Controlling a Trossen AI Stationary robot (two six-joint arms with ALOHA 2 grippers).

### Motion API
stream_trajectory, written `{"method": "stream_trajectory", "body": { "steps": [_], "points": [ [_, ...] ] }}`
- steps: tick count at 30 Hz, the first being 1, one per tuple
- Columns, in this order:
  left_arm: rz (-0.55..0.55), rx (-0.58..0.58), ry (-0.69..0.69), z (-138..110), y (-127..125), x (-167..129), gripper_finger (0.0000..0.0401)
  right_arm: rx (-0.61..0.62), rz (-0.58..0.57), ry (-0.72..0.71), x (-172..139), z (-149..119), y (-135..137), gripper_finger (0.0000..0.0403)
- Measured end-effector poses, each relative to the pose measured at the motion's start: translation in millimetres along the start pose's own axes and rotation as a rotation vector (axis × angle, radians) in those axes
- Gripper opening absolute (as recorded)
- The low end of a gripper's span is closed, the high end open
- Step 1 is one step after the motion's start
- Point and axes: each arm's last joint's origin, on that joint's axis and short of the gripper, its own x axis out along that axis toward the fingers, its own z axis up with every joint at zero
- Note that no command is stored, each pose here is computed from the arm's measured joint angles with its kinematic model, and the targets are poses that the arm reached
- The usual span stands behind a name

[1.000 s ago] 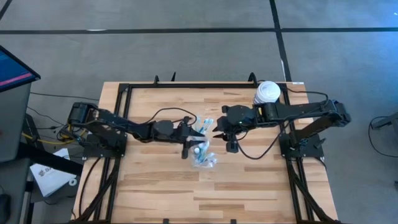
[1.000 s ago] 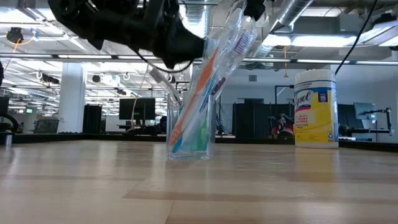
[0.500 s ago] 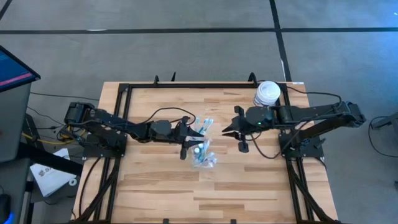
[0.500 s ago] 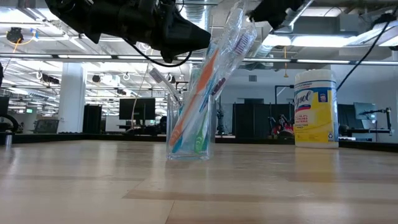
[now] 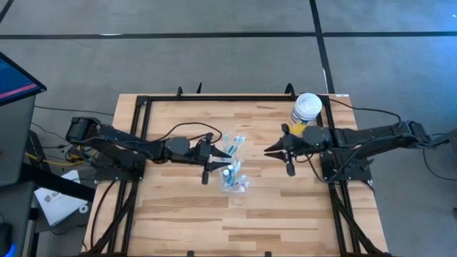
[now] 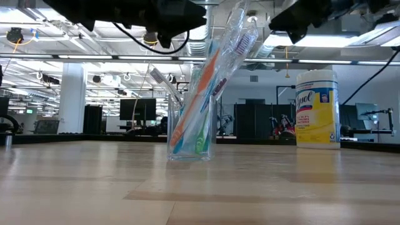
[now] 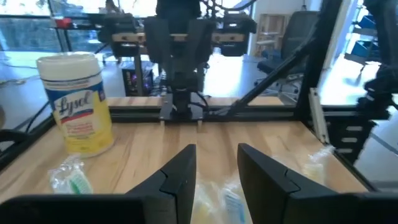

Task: Pick & Place toothbrushing station
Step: Return to Home Position

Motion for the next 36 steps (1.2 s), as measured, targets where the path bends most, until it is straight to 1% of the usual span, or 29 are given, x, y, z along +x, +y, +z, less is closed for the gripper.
{"method": "stream_trajectory", "body": {
  "steps": [4, 8, 11, 16, 19, 21, 24, 26, 29, 30, 34, 36],
  "points": [
    [0.001, 0.002, 0.031, 3, 0, -6, 0.0111, 0.002, 0.001, -0.044, -1, -13, 0, 0.0051],
    [0.002, 0.003, 0.033, 7, 1, -10, 0.0111, 0.004, 0.001, -0.09, -2, -27, -1, 0.0051],
    [0.002, 0.003, 0.026, 11, 1, -13, 0.0111, 0.009, -0.009, -0.1, -4, -39, -4, 0.0051],
    [0.006, 0.052, 0.049, 16, 2, -22, 0.0111, 0.042, -0.032, -0.102, -9, -56, -9, 0.0051],
    [0.006, 0.052, 0.04, 22, 2, -28, 0.0111, 0.028, -0.036, -0.095, -12, -65, -9, 0.0051],
    [0.009, 0.051, 0.034, 25, 2, -32, 0.0111, 0.004, -0.06, -0.131, -15, -68, -11, 0.0051],
    [0.045, 0.043, 0.017, 26, 4, -42, 0.0111, 0.009, -0.106, -0.173, -20, -68, -16, 0.0051],
    [0.047, 0.042, 0.016, 24, 5, -47, 0.0111, 0.063, -0.116, -0.174, -25, -69, -18, 0.0051],
    [0.052, 0.04, 0.003, 23, 6, -54, 0.0111, 0.197, -0.106, -0.18, -30, -70, -19, 0.0051],
    [0.053, 0.039, -0.006, 24, 6, -57, 0.0111, 0.219, -0.107, -0.176, -30, -71, -19, 0.0051],
    [0.053, 0.046, -0.028, 27, 7, -64, 0.0111, 0.223, -0.103, -0.157, -30, -72, -19, 0.0051],
    [0.053, 0.045, -0.041, 30, 7, -67, 0.0111, 0.198, -0.109, -0.136, -28, -74, -19, 0.0051]
  ]
}}
